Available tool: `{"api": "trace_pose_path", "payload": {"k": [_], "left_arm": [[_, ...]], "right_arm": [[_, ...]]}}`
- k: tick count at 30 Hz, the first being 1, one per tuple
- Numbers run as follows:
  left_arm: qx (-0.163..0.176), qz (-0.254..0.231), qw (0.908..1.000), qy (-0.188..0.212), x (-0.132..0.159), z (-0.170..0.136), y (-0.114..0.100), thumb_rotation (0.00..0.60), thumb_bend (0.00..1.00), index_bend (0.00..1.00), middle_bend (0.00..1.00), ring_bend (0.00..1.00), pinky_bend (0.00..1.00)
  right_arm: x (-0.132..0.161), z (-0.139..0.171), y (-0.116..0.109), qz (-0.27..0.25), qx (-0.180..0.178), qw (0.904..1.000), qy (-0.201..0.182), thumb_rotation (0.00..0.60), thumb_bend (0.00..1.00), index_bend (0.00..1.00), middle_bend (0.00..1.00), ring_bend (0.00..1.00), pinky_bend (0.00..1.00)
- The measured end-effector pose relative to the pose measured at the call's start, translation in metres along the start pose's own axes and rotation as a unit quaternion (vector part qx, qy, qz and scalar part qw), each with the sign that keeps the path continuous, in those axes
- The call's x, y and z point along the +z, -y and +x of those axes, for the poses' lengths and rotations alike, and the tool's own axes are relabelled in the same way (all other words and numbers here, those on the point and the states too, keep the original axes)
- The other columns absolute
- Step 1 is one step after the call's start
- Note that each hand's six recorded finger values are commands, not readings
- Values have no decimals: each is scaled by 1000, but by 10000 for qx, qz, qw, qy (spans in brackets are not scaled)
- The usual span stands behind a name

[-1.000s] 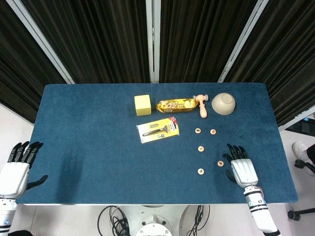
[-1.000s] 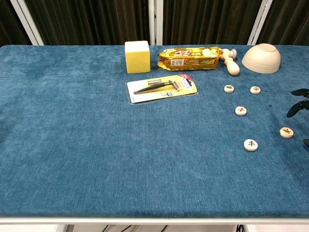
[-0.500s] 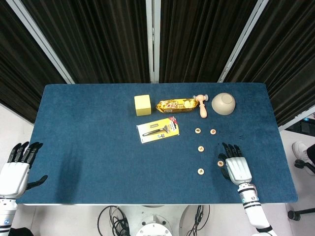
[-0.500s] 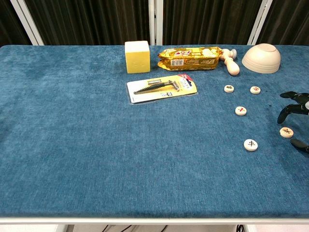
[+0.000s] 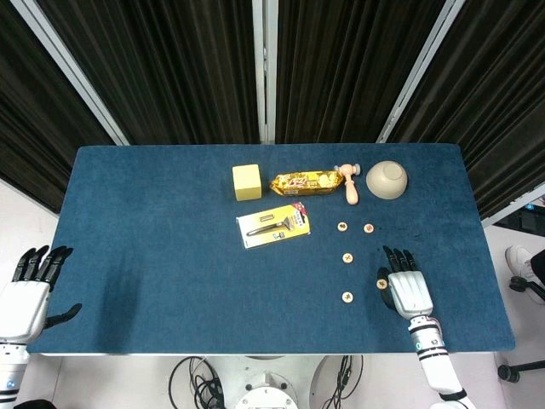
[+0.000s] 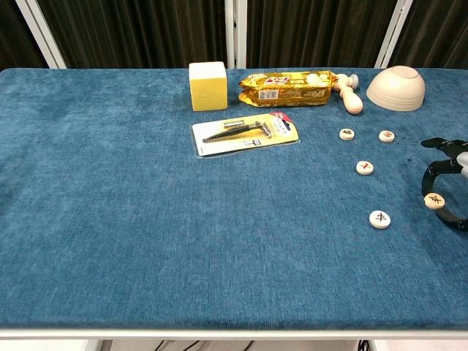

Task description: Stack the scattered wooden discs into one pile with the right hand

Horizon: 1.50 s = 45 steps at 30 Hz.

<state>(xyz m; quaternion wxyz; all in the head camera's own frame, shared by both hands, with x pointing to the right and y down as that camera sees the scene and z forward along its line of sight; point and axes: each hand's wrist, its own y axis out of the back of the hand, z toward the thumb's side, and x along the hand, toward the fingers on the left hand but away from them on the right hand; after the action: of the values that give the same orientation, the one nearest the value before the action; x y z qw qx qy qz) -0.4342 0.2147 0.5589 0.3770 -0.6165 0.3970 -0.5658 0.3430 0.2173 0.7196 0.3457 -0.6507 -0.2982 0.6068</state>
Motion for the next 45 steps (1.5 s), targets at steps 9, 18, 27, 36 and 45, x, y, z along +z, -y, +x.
{"api": "trace_pose_path", "payload": {"k": [9,18,27,36,45], "left_arm": [[3,-22,10000,2,0,0,0,600,126,97,87,0,0],[27,-40,10000,58,2,0,-2,600,126,100,88,0,0],[36,-64,10000,26,0,-1,-3,600,127,100,87,0,0],[26,-87,10000,8,-1,0,-2,600,126,100,87,0,0],[6,-79,10000,-2,-2,0,-1,600,126,100,88,0,0]], "right_arm": [[9,5,-14,-168,-194,9995,-187,600,347,494,18,0,0],[43,17,-21,-51,-145,9974,-705,600,346,495,18,0,0],[66,20,-13,76,11,9955,-944,600,347,496,18,0,0],[71,18,-9,82,43,9956,-936,600,346,502,18,0,0],[72,18,-7,71,70,9956,-931,600,334,459,18,0,0]]}}
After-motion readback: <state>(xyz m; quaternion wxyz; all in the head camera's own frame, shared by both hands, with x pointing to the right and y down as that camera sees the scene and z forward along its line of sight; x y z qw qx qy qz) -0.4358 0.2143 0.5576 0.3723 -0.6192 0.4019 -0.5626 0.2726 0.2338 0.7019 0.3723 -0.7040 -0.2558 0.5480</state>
